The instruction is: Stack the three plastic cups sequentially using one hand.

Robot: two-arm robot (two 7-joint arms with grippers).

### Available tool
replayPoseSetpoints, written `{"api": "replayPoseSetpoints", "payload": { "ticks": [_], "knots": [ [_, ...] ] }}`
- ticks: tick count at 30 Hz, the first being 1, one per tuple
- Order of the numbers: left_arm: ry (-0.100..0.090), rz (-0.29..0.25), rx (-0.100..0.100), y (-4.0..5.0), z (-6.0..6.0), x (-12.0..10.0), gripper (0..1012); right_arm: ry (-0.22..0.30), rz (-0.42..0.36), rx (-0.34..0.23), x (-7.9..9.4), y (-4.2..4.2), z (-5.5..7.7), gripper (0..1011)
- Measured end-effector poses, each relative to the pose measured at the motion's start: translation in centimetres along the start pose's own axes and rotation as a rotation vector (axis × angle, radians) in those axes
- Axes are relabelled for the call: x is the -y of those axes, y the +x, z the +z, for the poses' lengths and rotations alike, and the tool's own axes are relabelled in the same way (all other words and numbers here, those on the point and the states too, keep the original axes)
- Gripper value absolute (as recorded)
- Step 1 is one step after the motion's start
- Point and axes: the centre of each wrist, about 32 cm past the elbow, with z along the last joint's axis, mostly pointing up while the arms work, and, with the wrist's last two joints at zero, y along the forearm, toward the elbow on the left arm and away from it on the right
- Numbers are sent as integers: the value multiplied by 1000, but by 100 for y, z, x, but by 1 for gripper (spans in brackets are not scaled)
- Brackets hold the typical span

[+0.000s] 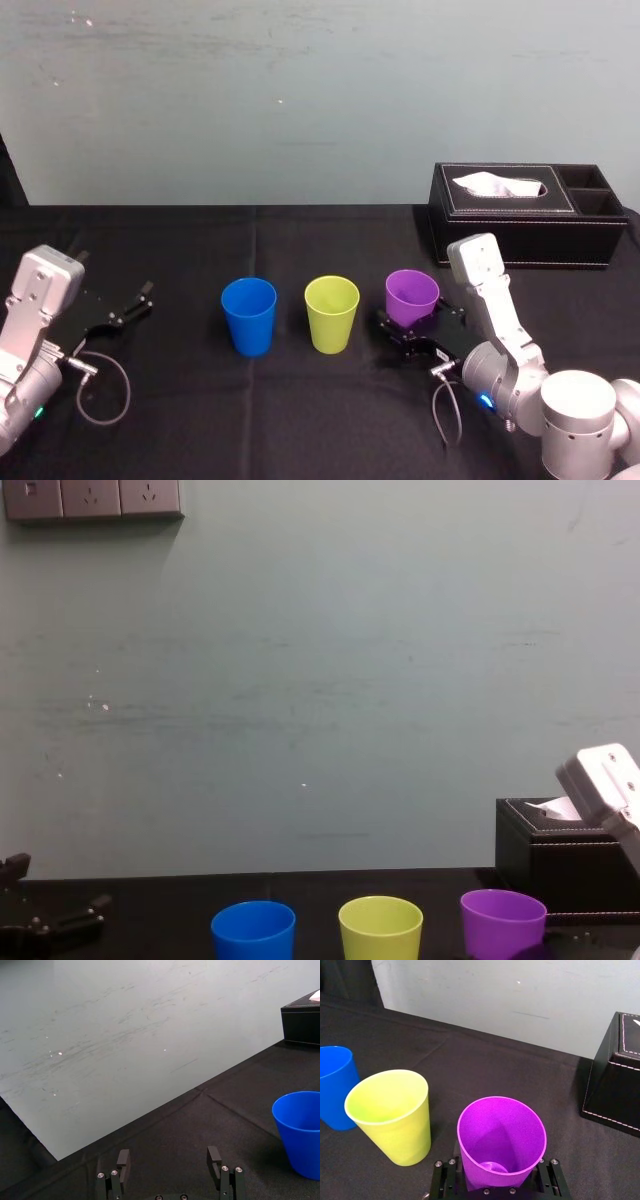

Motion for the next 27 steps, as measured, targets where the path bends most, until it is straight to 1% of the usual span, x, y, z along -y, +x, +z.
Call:
{"api": "replayPoseSetpoints", "payload": {
  "ticks": [2, 3, 6, 9, 12, 13, 16, 18, 21, 22, 24, 27],
  "knots": [
    [0, 0, 0, 0, 0, 0, 1000, 8, 0, 18, 26, -2, 20, 717],
    [0, 0, 0, 0, 0, 0, 1000, 8, 0, 18, 26, -2, 20, 716],
    [0, 0, 0, 0, 0, 0, 1000, 23, 3, 49, 64, 0, 67, 716],
    [0, 0, 0, 0, 0, 0, 1000, 46, 7, 72, 113, 19, 140, 716],
    [0, 0, 0, 0, 0, 0, 1000, 56, 8, 79, 144, 33, 185, 717],
    [0, 0, 0, 0, 0, 0, 1000, 62, 8, 83, 163, 44, 221, 717],
    [0, 0, 0, 0, 0, 0, 1000, 70, 8, 87, 188, 65, 276, 716],
    [0, 0, 0, 0, 0, 0, 1000, 81, 12, 91, 210, 84, 355, 717],
    [0, 0, 0, 0, 0, 0, 1000, 94, 16, 95, 217, 102, 431, 717],
    [0, 0, 0, 0, 0, 0, 1000, 104, 20, 98, 216, 113, 483, 717],
    [0, 0, 0, 0, 0, 0, 1000, 118, 30, 102, 209, 121, 556, 717],
    [0, 0, 0, 0, 0, 0, 1000, 133, 43, 107, 194, 118, 625, 717]
  ]
}}
